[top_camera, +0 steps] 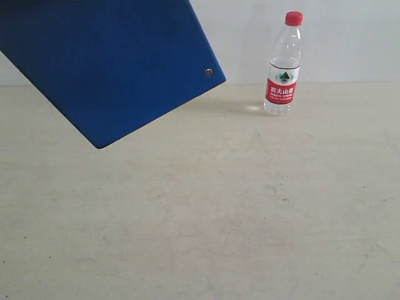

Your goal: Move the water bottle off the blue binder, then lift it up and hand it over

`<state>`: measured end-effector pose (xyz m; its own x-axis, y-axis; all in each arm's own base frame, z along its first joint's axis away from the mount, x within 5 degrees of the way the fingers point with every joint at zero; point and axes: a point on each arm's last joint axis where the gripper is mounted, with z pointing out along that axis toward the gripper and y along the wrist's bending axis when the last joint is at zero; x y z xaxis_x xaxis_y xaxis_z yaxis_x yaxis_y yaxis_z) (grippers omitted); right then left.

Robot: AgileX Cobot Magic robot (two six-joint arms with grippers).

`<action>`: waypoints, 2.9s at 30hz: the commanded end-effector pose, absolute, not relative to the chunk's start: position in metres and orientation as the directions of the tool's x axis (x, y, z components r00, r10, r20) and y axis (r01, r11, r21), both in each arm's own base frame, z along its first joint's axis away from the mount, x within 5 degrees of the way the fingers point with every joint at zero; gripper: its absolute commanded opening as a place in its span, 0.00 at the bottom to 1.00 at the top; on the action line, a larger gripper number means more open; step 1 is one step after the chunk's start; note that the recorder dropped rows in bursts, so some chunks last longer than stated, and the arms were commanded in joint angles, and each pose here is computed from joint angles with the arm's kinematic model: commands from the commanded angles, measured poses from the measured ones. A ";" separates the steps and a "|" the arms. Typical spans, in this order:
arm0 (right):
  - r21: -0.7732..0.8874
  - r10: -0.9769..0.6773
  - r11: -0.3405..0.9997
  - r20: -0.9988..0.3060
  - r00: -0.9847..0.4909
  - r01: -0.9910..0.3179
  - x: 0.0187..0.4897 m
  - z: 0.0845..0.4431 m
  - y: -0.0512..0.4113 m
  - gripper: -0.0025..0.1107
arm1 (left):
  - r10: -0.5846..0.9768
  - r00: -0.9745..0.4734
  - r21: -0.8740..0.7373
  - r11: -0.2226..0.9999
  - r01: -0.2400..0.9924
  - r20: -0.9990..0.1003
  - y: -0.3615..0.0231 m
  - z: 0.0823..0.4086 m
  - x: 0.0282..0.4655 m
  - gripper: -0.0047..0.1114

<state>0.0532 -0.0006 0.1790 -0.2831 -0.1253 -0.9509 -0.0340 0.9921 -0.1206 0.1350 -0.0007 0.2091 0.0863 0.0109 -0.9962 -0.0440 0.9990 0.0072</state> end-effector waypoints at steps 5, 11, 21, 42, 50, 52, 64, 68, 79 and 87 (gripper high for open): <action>-0.110 -0.111 0.994 -0.953 -0.281 -0.020 0.053 0.180 -0.001 0.02 | -0.005 0.083 -0.010 0.999 -0.051 -0.997 0.000 0.208 0.134 0.08; -0.108 -0.109 0.994 -0.953 -0.281 -0.018 0.053 0.180 -0.001 0.02 | -0.005 0.085 -0.010 0.999 -0.051 -0.996 0.000 0.208 0.134 0.08; -0.103 -0.104 0.995 -0.956 -0.276 -0.016 0.053 0.180 -0.001 0.02 | -0.005 0.085 -0.010 0.999 -0.051 -0.996 0.000 0.208 0.134 0.08; -0.099 -0.099 0.995 -0.956 -0.276 -0.015 0.053 0.180 -0.001 0.02 | -0.104 0.047 -0.105 0.994 -0.008 -0.993 -0.003 0.205 0.134 0.08; -0.099 -0.099 0.995 -0.956 -0.276 -0.015 0.053 0.180 -0.001 0.02 | -0.094 -0.015 -0.093 0.995 -0.026 -0.995 0.002 0.210 0.085 0.08; -0.099 -0.099 0.995 -0.956 -0.276 -0.015 0.053 0.180 -0.001 0.02 | -0.078 0.069 -0.080 0.996 -0.036 -0.995 0.003 0.217 0.075 0.08; -0.097 -0.098 0.995 -0.957 -0.273 -0.015 0.053 0.180 -0.001 0.02 | -0.075 -0.241 -0.071 0.997 -0.025 -0.968 -0.001 0.183 0.054 0.08; -0.097 -0.098 0.995 -0.957 -0.273 -0.015 0.053 0.180 -0.001 0.02 | -0.084 -0.239 -0.080 0.996 -0.026 -0.968 -0.001 0.183 0.054 0.08; -0.097 -0.098 0.995 -0.957 -0.273 -0.015 0.053 0.180 -0.001 0.02 | -0.081 -0.219 -0.077 0.997 -0.027 -0.972 0.000 0.185 0.054 0.08; -0.097 -0.098 0.995 -0.957 -0.273 -0.015 0.053 0.180 -0.001 0.02 | -0.013 -0.231 -0.011 1.000 -0.012 -0.973 0.000 0.184 0.054 0.08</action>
<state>0.0530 -0.0011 0.1785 -0.2900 -0.1023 -0.9516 -0.0192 0.9947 -0.1011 0.0540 -0.0006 0.1845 -0.2381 -0.0296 -0.9708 -0.0127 0.9995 -0.0273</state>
